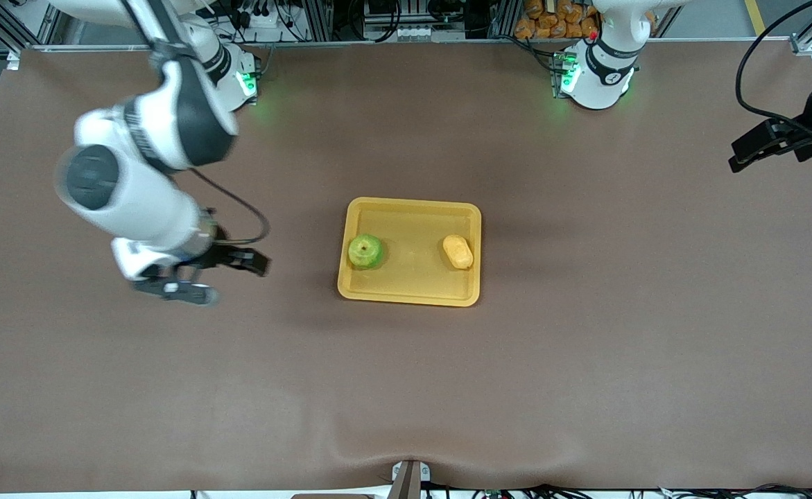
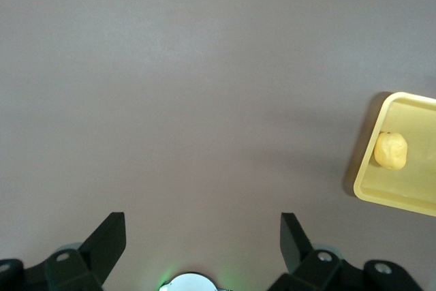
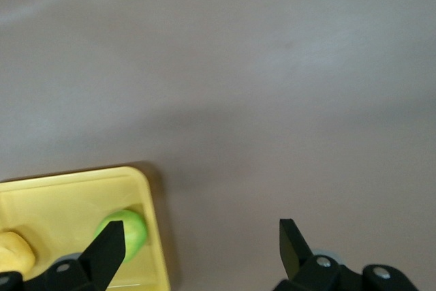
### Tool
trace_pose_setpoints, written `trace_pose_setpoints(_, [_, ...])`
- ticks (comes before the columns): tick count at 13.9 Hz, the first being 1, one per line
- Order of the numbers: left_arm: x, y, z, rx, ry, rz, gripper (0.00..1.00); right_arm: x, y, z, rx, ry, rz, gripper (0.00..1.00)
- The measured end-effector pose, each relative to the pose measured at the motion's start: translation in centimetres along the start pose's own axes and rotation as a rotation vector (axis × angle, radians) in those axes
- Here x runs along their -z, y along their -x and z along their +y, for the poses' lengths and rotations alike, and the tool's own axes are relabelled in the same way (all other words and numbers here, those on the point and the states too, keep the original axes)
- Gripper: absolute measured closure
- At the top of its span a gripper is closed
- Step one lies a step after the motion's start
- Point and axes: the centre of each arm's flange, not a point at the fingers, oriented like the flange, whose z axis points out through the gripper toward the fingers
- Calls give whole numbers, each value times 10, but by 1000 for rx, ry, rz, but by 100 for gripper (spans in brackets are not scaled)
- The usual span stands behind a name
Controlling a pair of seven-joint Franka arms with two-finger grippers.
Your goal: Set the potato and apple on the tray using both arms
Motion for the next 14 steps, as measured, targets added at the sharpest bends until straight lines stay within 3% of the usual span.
trace_pose_setpoints(5, [8, 15, -3, -55, -3, 11, 0, 96, -5, 118, -4, -32, 62, 0])
trace_pose_setpoints(8, [4, 18, -1, -68, -6, 2, 0, 130, 4, 180, 24, -25, 49, 0])
trace_pose_setpoints(11, [1, 18, 0, -69, -7, -4, 0, 160, 26, 197, 48, 41, 55, 0])
trace_pose_setpoints(14, [6, 22, -1, -68, -6, 6, 0, 173, 43, 201, 75, 58, 30, 0])
